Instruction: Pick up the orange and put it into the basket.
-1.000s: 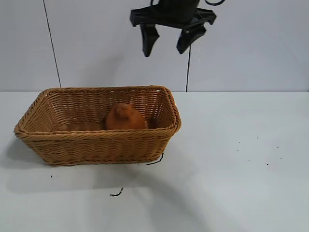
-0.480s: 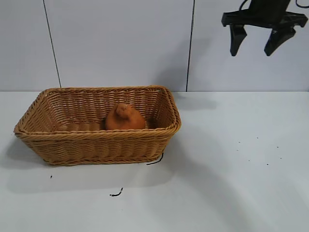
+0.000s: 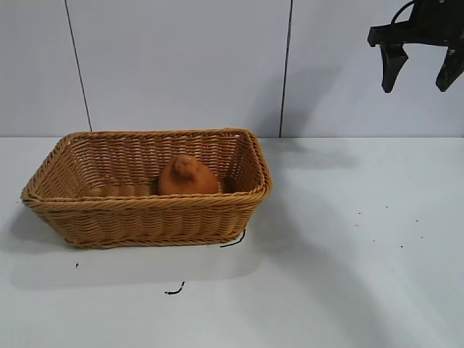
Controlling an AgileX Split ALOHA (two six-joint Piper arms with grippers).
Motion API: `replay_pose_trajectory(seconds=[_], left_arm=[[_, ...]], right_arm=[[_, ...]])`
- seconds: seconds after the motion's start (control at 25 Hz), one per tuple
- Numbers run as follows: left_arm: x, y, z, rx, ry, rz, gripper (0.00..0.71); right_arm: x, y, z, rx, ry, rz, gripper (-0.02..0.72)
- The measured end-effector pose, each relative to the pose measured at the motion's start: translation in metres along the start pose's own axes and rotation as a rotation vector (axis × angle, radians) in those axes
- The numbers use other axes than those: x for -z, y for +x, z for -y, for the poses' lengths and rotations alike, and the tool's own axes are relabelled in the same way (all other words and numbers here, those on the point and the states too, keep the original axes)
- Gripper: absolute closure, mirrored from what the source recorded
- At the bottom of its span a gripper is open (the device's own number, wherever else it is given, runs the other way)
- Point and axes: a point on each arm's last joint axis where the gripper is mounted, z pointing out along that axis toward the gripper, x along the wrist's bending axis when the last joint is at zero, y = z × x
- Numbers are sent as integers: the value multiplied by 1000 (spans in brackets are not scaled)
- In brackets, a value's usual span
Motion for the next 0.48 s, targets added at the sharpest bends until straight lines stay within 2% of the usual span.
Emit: replay_pose_trajectory(seconds=[0.2,0.48], left_arm=[[0,0,0,0,0,0,71],[0,0,0,0,0,0,71]], right_arm=[[29,-3,28,26,23,2,135],[64,-10,112,53,131,-2,135]])
